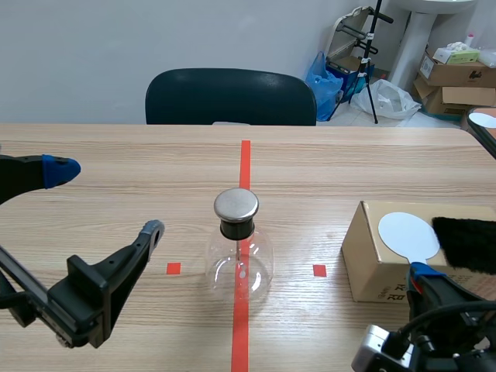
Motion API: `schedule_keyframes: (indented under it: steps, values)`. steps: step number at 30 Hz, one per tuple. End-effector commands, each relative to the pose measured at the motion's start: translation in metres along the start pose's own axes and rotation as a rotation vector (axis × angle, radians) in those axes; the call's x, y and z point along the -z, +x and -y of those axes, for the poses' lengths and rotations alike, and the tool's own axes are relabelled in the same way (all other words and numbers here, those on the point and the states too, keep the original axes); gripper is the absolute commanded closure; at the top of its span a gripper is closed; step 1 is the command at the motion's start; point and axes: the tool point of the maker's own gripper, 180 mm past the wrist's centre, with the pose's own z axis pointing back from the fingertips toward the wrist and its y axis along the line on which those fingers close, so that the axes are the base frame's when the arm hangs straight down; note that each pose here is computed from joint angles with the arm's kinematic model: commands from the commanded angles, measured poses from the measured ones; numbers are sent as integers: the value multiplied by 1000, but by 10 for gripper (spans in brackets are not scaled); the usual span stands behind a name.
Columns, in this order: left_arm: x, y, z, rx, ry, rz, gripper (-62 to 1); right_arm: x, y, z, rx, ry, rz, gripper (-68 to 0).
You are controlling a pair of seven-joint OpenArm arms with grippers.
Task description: Do the electroscope experiment
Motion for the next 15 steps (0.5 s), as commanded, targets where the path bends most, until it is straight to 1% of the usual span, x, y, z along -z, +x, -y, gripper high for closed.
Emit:
schedule_keyframes:
  steps: [1,7,15]
  values:
    - [0,4,1,-18,7,21,-623,3,-3,7,-1,-30,-10,-8]
    - [0,4,1,-18,7,21,-623,3,-5,7,-1,-30,-21,-8]
    - [0,4,1,-18,7,21,-623,3,-5,7,-2,-30,-21,-9]
